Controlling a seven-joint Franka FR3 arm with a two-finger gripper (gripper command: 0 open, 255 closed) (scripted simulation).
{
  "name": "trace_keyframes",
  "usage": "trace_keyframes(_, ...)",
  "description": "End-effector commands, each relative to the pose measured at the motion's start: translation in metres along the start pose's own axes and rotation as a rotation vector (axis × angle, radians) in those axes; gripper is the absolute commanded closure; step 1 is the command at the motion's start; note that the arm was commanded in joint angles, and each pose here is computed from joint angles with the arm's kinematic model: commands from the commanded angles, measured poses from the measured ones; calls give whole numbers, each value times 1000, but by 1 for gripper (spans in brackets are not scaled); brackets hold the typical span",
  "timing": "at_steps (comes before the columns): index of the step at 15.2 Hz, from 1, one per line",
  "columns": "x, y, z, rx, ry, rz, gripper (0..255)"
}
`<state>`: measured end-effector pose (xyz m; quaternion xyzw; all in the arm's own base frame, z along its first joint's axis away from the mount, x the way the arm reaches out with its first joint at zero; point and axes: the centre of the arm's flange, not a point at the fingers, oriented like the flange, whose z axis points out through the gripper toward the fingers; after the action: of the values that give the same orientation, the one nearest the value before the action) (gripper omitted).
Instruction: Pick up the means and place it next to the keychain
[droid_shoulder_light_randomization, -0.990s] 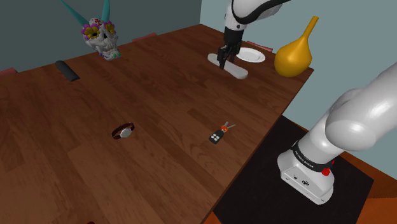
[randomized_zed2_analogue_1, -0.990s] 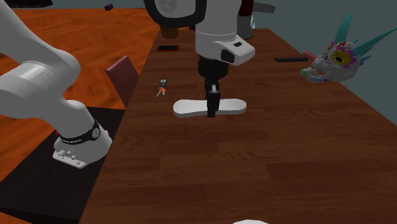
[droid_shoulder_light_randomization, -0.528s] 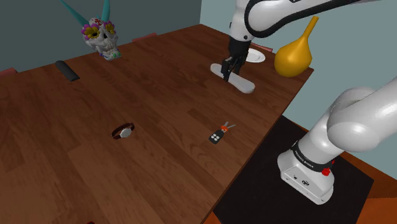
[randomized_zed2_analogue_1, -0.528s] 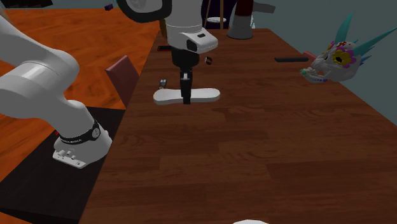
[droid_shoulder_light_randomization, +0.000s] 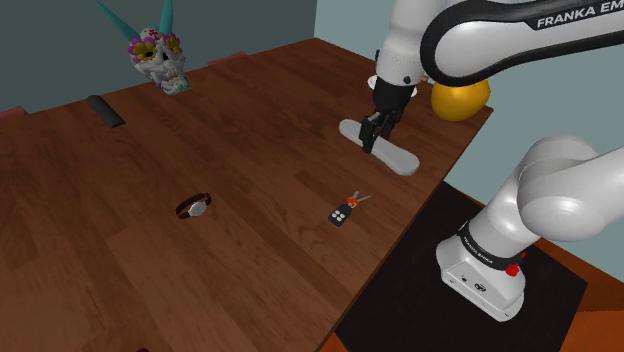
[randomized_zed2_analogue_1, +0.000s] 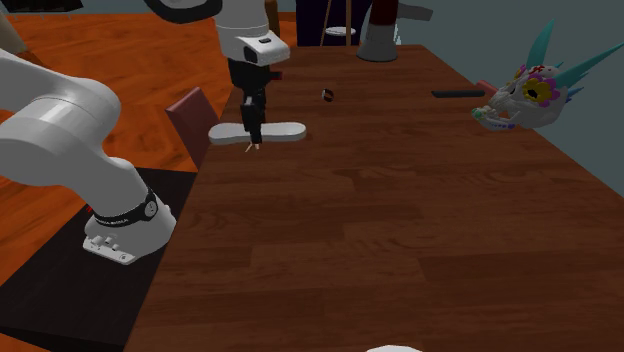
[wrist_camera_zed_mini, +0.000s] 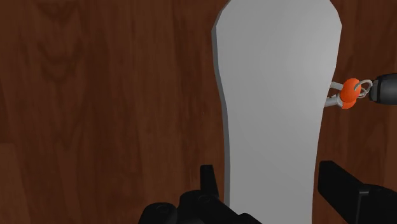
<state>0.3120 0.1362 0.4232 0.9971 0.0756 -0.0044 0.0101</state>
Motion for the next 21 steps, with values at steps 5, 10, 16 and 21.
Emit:
trace_keyframes(5, -10, -10, 29, 0, 0, 1, 255)
trace_keyframes(10, -9, -10, 55, 0, 0, 1, 255)
trace_keyframes(16, -9, -11, 80, 0, 0, 1, 255)
trace_keyframes(21, -9, -11, 80, 0, 0, 1, 255)
